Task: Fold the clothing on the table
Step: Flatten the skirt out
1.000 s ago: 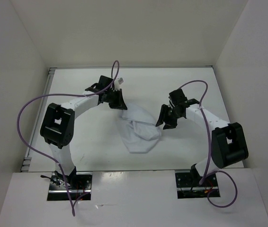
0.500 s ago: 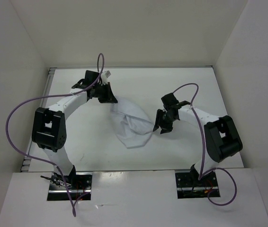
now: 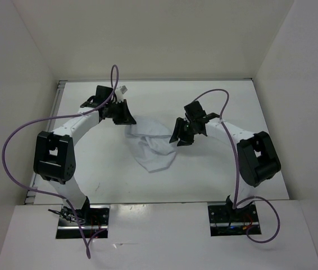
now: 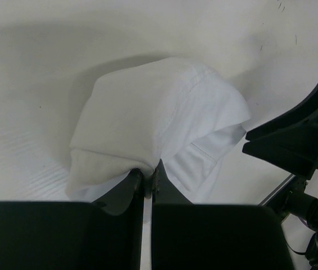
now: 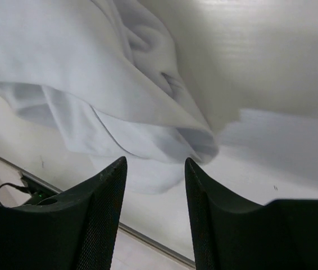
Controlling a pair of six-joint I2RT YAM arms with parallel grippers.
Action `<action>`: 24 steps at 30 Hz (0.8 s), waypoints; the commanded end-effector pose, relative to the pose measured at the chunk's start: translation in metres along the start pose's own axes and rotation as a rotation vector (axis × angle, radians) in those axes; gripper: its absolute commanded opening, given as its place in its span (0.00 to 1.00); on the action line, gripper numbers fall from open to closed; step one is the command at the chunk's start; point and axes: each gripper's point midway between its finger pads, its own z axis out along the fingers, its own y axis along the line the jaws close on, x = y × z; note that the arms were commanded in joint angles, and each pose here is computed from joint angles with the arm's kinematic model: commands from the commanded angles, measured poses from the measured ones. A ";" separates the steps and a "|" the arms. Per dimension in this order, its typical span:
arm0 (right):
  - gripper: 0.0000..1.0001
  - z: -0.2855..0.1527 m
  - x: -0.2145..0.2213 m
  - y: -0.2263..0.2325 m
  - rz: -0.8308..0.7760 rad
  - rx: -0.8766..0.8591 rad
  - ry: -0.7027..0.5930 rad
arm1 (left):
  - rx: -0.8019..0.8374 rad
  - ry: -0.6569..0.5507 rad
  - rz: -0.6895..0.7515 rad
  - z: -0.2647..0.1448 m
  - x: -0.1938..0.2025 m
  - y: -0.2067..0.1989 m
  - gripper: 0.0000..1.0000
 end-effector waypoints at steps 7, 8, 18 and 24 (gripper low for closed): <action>0.48 0.020 -0.016 0.005 0.015 0.028 -0.025 | 0.042 -0.039 0.048 -0.014 -0.009 -0.011 0.00; 0.48 0.018 -0.016 0.004 0.024 0.039 -0.031 | 0.042 -0.039 0.048 -0.014 -0.009 -0.011 0.00; 0.48 -0.022 -0.018 -0.019 0.045 0.169 -0.146 | 0.039 -0.032 0.052 -0.011 -0.008 -0.008 0.00; 0.48 0.002 -0.006 -0.025 0.062 0.153 -0.085 | 0.039 -0.032 0.052 -0.011 -0.008 -0.008 0.00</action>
